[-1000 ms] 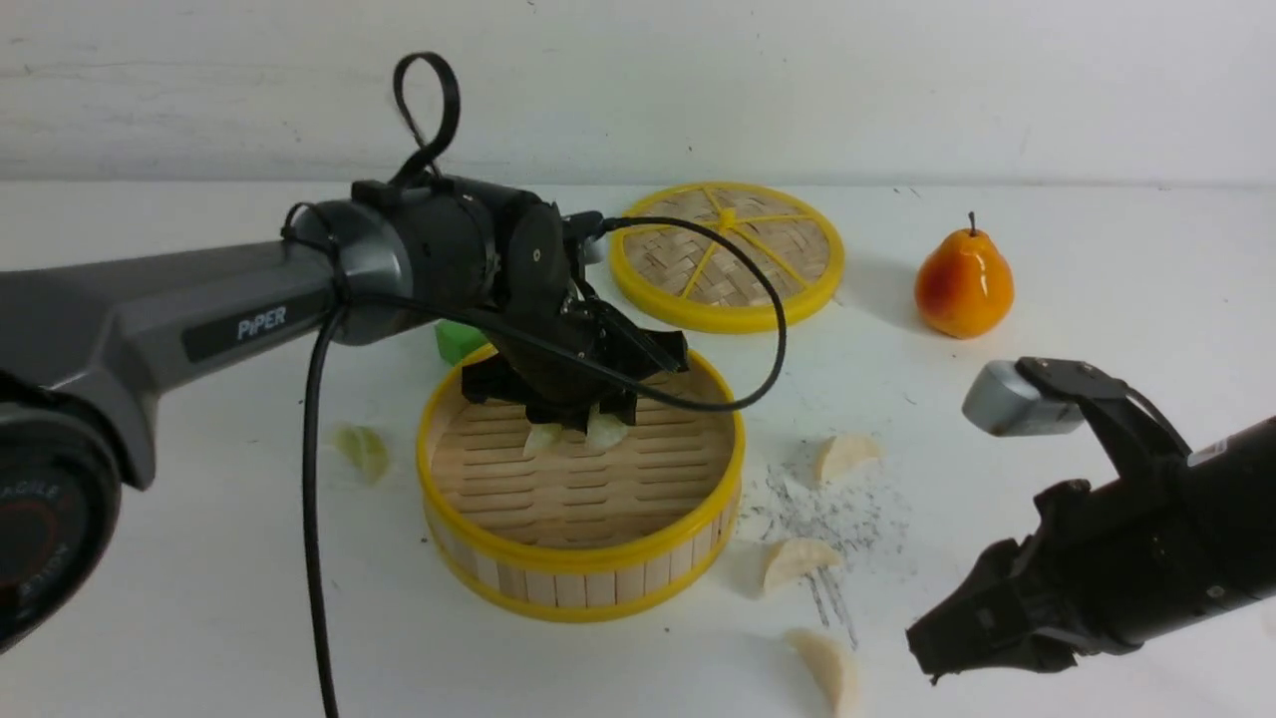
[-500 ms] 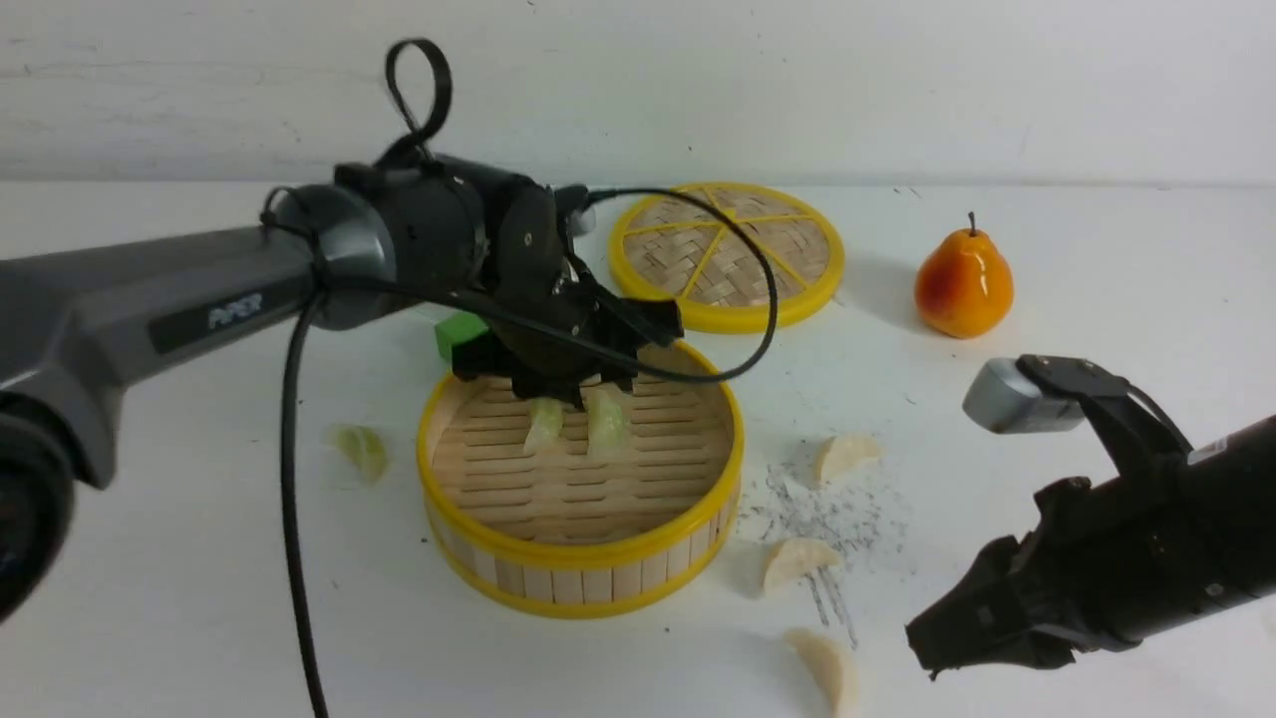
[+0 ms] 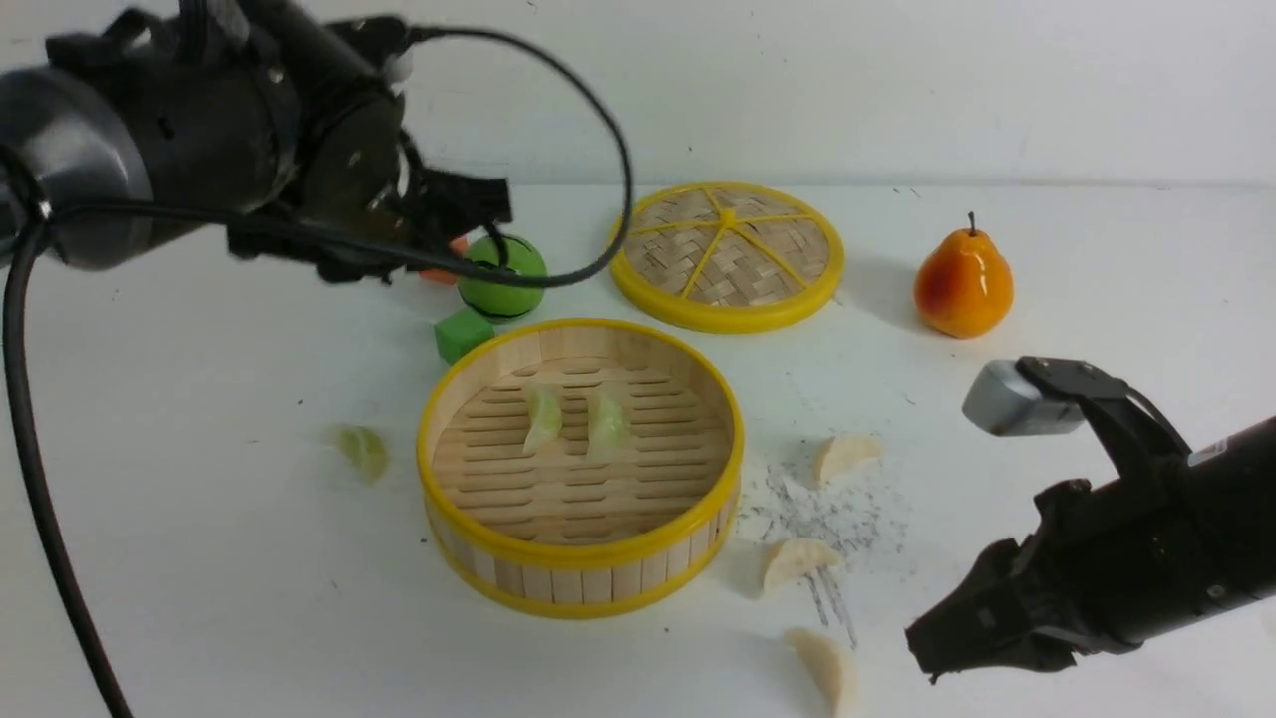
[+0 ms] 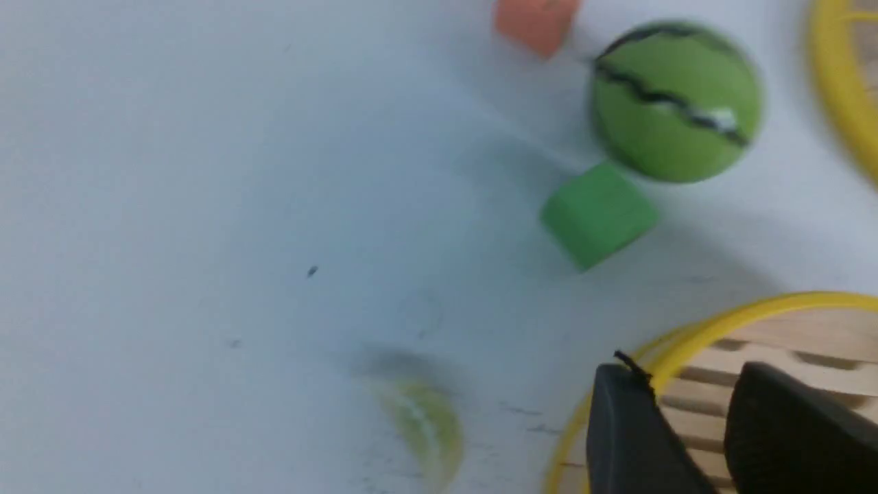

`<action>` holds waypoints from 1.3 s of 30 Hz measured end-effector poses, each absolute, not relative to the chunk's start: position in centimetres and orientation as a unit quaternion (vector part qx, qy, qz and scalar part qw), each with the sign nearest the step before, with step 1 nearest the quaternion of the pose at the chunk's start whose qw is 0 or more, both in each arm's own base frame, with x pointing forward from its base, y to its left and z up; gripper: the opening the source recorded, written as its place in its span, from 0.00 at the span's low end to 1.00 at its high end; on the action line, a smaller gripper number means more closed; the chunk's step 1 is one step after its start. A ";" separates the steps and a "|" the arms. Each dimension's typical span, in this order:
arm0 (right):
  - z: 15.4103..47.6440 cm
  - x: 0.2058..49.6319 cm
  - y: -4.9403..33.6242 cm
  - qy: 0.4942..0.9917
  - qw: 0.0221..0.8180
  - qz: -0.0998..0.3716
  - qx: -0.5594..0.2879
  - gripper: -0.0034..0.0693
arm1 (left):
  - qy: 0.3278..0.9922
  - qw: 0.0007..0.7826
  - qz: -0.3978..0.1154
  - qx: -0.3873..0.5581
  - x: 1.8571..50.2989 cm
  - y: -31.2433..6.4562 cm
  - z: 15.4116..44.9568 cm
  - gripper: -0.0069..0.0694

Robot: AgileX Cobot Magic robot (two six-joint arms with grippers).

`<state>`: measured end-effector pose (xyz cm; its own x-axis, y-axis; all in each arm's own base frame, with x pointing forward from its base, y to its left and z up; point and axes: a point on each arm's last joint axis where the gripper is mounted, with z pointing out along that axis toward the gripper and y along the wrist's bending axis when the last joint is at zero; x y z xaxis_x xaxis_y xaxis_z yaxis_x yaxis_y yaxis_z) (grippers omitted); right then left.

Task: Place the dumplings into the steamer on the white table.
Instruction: 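Reach for and grasp a dumpling on the table with the left gripper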

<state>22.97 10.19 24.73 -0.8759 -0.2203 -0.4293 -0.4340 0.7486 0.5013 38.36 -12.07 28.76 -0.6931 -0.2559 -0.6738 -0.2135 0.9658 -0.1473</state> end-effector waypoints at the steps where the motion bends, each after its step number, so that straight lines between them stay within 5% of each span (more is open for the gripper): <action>1: 24.7 23.0 10.2 0.918 0.175 0.306 -0.180 0.31 | 0.921 0.356 -0.034 -0.153 38.6 -11.1 27.4 0.36; 9: 24.7 23.1 10.2 0.918 0.180 0.304 -0.180 0.31 | 0.915 0.266 -0.089 -0.290 40.6 -7.1 21.2 0.39; 20: 24.7 23.1 10.2 0.918 0.181 0.304 -0.179 0.32 | 0.930 0.250 -0.063 -0.262 41.7 -7.6 16.8 0.61; 26: 24.7 23.1 10.2 0.918 0.181 0.304 -0.179 0.33 | 0.935 0.254 -0.047 -0.242 41.9 -7.5 16.1 0.53; 29: 24.7 23.1 10.2 0.918 0.181 0.304 -0.179 0.33 | 0.938 0.252 -0.040 -0.234 41.9 -7.4 16.1 0.36; 34: 24.7 23.1 10.2 0.917 0.183 0.303 -0.184 0.33 | 0.941 0.251 -0.036 -0.224 41.8 -7.4 16.3 0.34; 39: 24.8 23.3 10.1 0.916 0.195 0.297 -0.188 0.33 | 0.942 0.270 -0.053 -0.192 42.4 -7.8 21.0 0.34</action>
<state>23.29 10.11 24.76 -0.8528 -0.2286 -0.4696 -0.4607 0.7529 0.4701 42.41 -7.80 21.05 -0.7807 -0.3897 -0.4885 -0.3321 0.9209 -0.2038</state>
